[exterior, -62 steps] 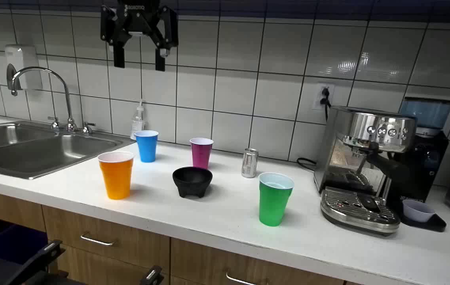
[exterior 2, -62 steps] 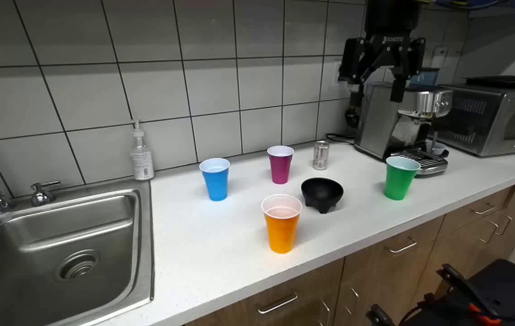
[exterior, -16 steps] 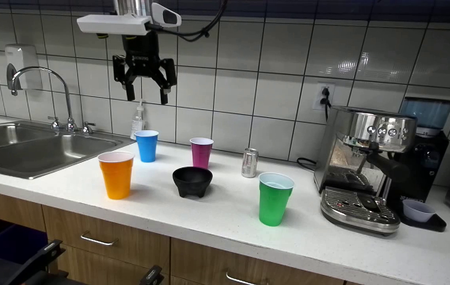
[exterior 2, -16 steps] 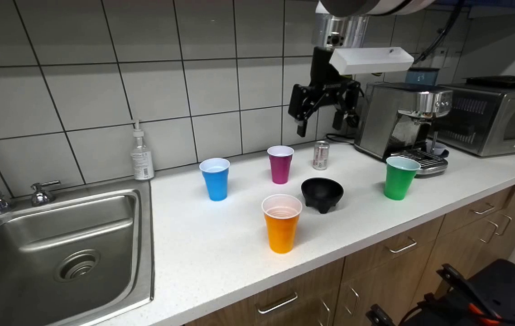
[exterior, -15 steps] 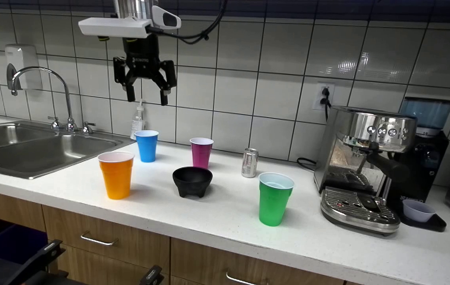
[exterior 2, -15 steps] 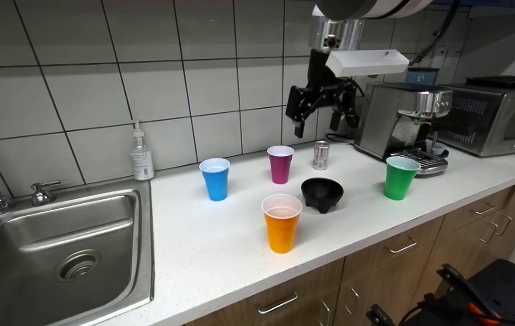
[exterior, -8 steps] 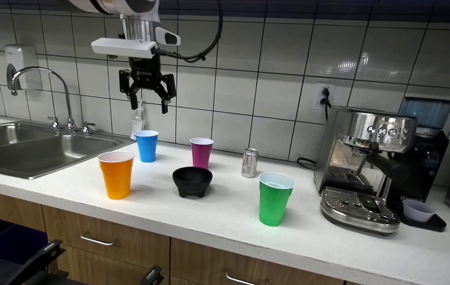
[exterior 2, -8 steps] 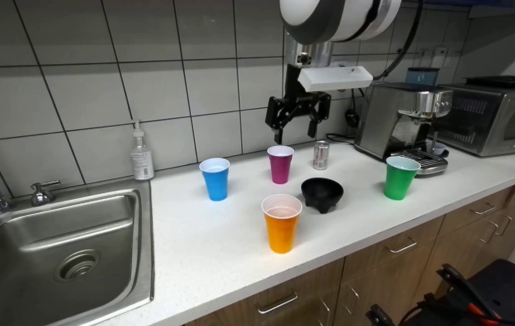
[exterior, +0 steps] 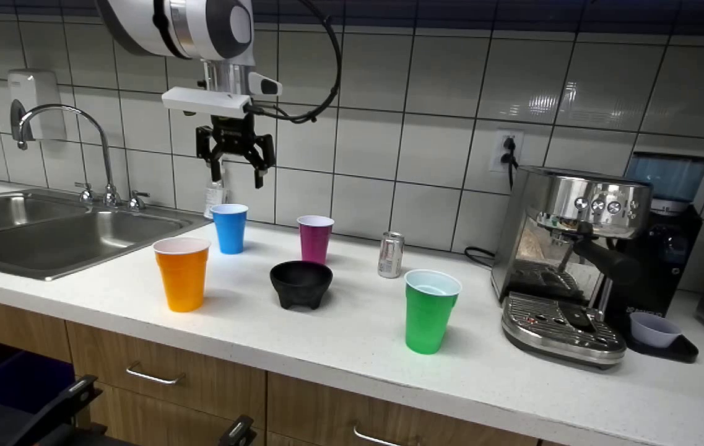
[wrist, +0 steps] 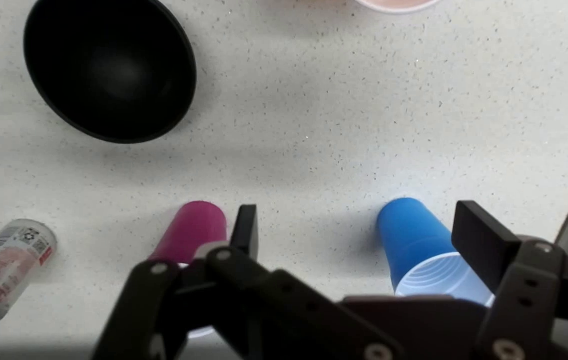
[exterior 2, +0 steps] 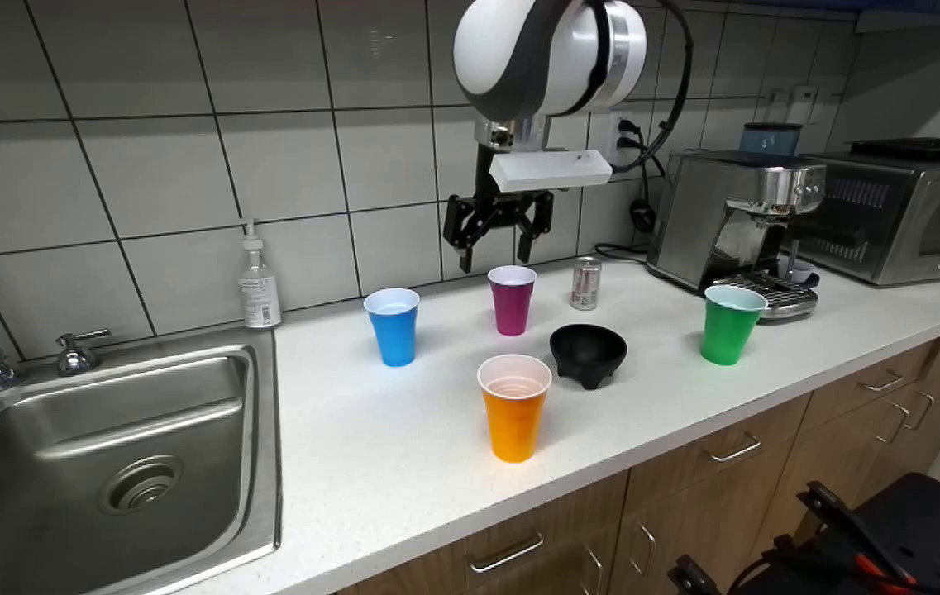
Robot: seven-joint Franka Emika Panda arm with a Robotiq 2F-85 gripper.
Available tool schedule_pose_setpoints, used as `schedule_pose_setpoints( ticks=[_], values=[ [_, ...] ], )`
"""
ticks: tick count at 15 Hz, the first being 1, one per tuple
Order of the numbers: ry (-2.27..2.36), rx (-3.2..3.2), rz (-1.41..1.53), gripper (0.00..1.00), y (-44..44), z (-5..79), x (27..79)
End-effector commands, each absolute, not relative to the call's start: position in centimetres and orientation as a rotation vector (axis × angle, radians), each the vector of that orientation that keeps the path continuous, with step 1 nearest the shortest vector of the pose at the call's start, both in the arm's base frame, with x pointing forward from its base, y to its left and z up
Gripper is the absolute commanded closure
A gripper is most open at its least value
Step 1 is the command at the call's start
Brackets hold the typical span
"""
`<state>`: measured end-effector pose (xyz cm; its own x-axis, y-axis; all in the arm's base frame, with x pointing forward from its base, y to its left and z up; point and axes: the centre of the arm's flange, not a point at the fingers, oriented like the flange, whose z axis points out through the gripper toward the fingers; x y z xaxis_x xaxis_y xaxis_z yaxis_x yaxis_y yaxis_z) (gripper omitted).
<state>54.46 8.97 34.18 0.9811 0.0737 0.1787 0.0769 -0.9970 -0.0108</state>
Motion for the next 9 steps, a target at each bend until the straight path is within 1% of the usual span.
schedule_pose_setpoints(
  ticks=[1,9],
  values=[
    [-0.109,-3.097,-0.286,0.0,10.7,33.3,58.1],
    [-0.11,-3.09,-0.315,0.0,13.0,31.0,63.1]
  ],
)
